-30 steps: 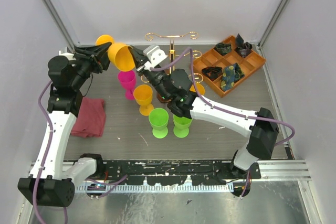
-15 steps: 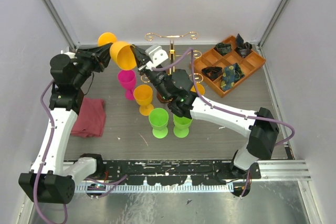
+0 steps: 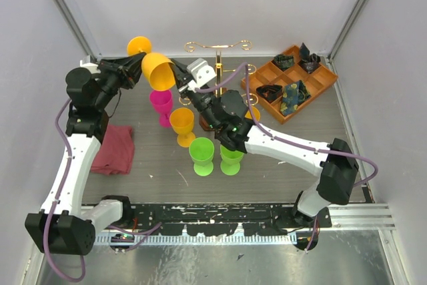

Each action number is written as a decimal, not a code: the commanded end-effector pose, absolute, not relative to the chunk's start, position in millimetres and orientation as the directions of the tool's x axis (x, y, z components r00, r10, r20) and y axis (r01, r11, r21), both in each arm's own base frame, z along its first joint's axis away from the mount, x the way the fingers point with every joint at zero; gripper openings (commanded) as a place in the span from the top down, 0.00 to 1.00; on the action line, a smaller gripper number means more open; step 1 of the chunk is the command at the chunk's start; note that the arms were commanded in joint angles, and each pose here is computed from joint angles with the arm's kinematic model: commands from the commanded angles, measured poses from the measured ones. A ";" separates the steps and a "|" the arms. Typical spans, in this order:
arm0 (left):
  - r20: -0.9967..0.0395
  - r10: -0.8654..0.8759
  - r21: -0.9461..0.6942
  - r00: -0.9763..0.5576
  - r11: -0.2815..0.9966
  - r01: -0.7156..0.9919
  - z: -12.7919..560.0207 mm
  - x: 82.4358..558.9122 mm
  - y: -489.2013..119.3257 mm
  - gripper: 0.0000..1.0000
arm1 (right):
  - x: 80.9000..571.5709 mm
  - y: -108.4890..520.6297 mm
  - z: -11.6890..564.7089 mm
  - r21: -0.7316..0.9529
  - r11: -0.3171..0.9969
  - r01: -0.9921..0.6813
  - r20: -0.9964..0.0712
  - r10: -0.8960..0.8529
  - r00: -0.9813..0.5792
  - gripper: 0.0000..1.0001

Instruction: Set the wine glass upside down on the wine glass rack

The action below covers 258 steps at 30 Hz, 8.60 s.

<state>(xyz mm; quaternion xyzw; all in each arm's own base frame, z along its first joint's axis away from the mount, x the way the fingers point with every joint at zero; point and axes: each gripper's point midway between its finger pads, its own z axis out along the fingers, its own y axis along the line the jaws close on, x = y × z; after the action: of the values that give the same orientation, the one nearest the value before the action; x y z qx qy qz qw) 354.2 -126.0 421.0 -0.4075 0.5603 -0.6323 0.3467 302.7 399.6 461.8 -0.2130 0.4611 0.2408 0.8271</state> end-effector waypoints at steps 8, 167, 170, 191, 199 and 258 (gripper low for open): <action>0.005 -0.894 -0.992 -0.449 -0.062 0.112 437.4 354.6 -130.2 1.00 | 291.2 372.8 488.2 -0.113 0.818 -0.564 -0.842 0.223 0.492 0.70; -0.927 -0.298 -0.021 0.229 0.650 0.759 295.7 517.1 -219.5 1.00 | 248.0 134.4 398.2 -0.175 0.981 -0.085 -0.984 -0.172 0.041 0.10; -0.932 -0.293 -0.016 0.214 0.622 0.783 292.7 519.6 -221.4 1.00 | 246.5 133.7 399.8 -0.167 0.982 -0.093 -0.985 -0.163 0.047 0.10; -0.957 -0.280 -0.030 0.080 0.368 0.929 278.7 511.4 -245.3 1.00 | 238.5 111.6 407.7 -0.157 0.986 -0.053 -0.987 -0.154 0.055 0.11; -0.959 -0.278 -0.053 0.053 0.360 0.932 266.0 519.2 -248.8 1.00 | 238.8 109.9 406.8 -0.166 0.985 -0.041 -0.985 -0.164 0.053 0.11; -0.924 -0.294 0.016 0.244 0.607 0.794 270.4 560.7 -230.2 1.00 | 236.6 102.1 409.9 -0.166 0.986 -0.020 -0.985 -0.165 0.052 0.10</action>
<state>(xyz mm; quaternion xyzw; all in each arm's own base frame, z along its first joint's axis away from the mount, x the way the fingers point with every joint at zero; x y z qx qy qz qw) 570.3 -231.8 253.0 0.2348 0.5248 -0.3708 0.7293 240.1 108.8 396.0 -0.0936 0.6951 -0.0653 0.7098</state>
